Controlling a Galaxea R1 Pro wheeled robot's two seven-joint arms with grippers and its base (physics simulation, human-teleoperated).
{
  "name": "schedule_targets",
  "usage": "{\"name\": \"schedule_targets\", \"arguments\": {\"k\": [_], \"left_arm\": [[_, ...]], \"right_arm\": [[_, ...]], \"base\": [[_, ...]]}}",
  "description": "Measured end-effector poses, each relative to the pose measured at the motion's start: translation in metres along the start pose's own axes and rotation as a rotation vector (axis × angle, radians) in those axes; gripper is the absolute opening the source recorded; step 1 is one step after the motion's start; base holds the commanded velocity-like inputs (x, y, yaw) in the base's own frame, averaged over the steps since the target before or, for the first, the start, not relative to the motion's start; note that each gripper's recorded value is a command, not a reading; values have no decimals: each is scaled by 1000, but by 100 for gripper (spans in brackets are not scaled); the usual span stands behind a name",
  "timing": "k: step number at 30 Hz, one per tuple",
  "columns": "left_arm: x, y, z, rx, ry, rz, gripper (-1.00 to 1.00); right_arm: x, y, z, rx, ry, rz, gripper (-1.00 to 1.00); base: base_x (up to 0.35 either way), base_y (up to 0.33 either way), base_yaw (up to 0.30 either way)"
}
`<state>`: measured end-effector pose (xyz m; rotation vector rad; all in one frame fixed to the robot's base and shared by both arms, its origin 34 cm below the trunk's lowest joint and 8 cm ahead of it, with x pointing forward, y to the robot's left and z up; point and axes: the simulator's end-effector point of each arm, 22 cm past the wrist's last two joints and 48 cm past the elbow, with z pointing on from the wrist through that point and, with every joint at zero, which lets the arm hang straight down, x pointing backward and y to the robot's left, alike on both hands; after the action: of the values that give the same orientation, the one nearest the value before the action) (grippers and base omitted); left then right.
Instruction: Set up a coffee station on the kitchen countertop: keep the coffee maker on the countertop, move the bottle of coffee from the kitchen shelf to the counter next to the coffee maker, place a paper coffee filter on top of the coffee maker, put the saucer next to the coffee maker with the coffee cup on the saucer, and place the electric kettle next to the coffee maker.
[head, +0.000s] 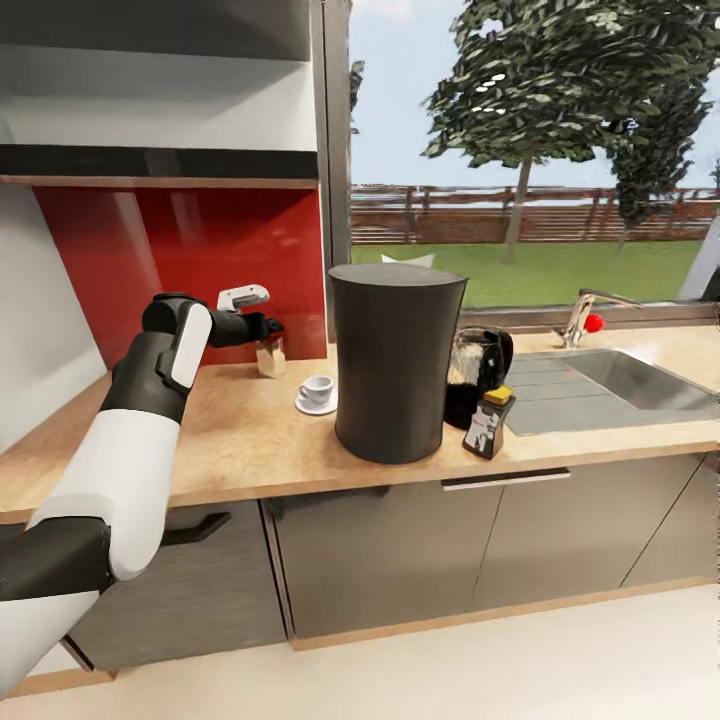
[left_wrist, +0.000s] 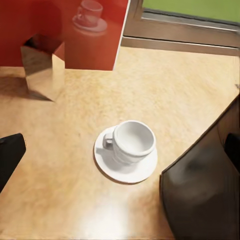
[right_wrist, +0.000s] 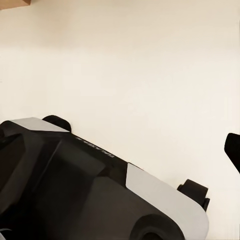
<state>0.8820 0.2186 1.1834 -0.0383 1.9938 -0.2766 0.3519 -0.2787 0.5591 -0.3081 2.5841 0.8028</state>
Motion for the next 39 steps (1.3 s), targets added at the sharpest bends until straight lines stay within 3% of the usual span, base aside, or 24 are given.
{"name": "schedule_targets", "arguments": {"k": [12,16,20,23,24,26,27,29,30,34,38,39], "left_arm": [[0,0,-1,2,0,-1,100],[3,-11,-1,50,1,-23,100],[5,-41,-10,217,-19,-67,100],[7,-55,-23,325,-41,-67,100],[11,-70,-34,421,-53,-62,100],[21,-84,-47,523,-59,-55,100],[36,-95,-58,620,-53,-53,100],[56,-108,-72,719,-42,-52,100],[73,-120,-87,808,-32,-44,100],[123,-147,-117,970,20,-5,100],[178,-171,-131,1052,113,36,100],[205,-182,-136,1081,163,53,100]], "right_arm": [[0,1,0,-4,-1,-1,100],[0,1,0,-2,-1,-1,100],[0,0,0,-1,0,0,100],[0,0,0,0,0,-1,100],[0,0,0,1,0,-1,100],[0,0,0,1,1,-1,100],[0,0,0,1,0,-1,100],[0,0,0,1,1,-1,100],[1,0,0,2,1,-1,100],[1,0,0,3,1,-1,100],[1,0,0,2,1,-1,100],[1,0,0,2,1,-1,100]], "base": [[-130,0,0],[-10,0,0],[-3,0,0],[-1,0,0],[0,0,0],[0,0,0],[0,0,0],[0,0,0],[0,0,0],[0,0,0],[0,0,0],[0,0,0]]}}
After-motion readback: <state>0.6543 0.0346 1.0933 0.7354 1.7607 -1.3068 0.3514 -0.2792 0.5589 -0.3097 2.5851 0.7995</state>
